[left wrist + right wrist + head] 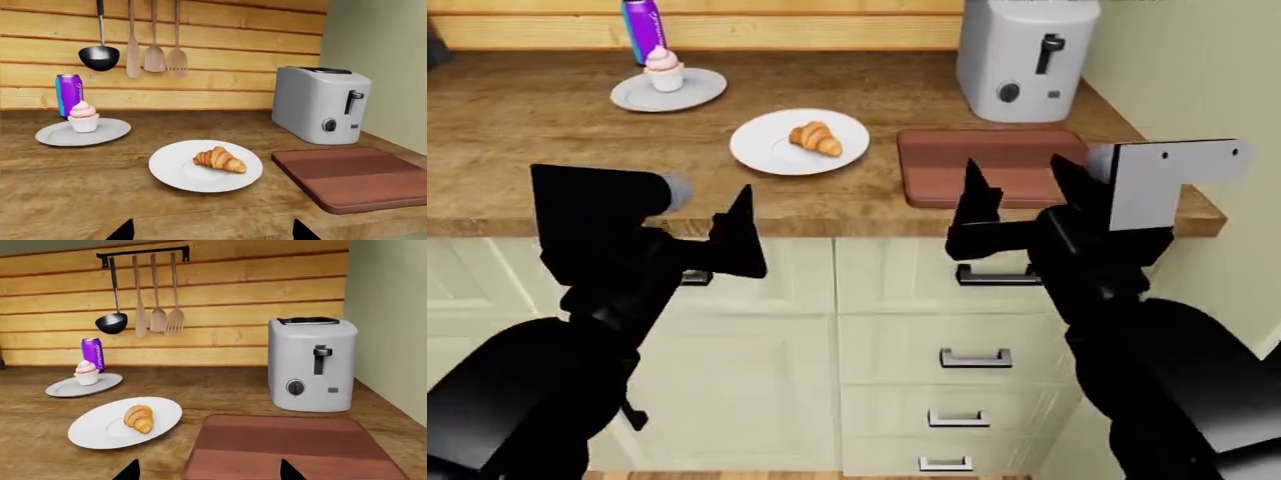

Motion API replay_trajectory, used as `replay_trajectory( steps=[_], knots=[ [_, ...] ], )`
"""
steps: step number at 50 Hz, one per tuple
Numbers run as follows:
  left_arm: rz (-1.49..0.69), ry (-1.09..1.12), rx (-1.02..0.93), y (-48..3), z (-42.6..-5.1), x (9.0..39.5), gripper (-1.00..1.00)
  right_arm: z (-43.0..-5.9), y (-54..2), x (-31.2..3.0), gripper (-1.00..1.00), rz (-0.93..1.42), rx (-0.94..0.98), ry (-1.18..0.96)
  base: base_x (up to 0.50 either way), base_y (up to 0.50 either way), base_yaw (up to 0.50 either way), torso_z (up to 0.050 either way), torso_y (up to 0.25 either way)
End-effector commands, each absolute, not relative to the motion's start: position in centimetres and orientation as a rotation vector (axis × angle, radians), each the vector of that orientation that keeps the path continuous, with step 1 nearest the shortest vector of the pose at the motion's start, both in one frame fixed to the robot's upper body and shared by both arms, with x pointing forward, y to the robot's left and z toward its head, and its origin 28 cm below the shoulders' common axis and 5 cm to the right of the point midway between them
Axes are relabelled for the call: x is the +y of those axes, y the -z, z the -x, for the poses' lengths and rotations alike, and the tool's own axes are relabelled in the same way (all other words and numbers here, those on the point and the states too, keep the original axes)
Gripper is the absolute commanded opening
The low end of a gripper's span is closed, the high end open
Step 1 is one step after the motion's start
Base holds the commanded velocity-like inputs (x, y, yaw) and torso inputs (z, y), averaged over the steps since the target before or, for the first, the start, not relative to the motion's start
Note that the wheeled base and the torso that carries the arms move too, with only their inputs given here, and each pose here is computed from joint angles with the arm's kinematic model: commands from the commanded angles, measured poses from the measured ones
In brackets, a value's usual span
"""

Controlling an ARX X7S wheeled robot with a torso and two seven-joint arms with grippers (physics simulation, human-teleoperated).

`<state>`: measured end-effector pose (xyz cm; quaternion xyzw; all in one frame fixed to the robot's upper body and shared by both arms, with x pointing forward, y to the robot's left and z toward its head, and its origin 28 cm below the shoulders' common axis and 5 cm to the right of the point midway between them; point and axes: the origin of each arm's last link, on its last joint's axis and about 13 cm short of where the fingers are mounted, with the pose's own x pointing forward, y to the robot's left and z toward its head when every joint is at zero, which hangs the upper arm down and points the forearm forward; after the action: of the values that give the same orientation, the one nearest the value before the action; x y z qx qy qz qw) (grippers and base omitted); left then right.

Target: From the different types of pastries on the counter, select a croissant and place it on the cutting board. Then retrieve a jar of jam from the cabinet and place it alongside the croissant on the cutting board.

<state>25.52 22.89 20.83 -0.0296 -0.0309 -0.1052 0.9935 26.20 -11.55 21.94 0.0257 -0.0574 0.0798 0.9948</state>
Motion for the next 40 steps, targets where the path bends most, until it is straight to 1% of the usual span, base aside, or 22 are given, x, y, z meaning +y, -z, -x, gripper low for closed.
replay_trajectory(
  steps=[1, 11, 29, 40],
  knots=[
    [-0.009, 0.288, -0.11, -27.7, -26.7, 23.8, 1.0, -27.6, -30.1, -12.8, 1.0, -0.036, -0.196, -0.201, 0.18, 0.0, 0.0, 0.0, 0.0],
    [-0.058, 0.278, -0.127, -29.7, -26.8, 24.0, 1.0, -28.0, -32.5, -13.2, 1.0, -0.021, -0.238, -0.194, 0.18, 0.0, 0.0, 0.0, 0.0],
    [-0.08, 0.25, -0.152, -30.7, -27.0, 24.6, 1.0, -28.2, -33.2, -13.3, 1.0, -0.003, -0.238, -0.186, 0.25, 0.01, 0.0, 0.0, 0.0],
    [-0.083, 0.245, -0.163, -31.0, -27.0, 24.7, 1.0, -28.3, -33.5, -12.9, 1.0, -0.004, -0.246, -0.197, 0.32, 0.12, 0.0, 0.0, 0.0]
  ],
)
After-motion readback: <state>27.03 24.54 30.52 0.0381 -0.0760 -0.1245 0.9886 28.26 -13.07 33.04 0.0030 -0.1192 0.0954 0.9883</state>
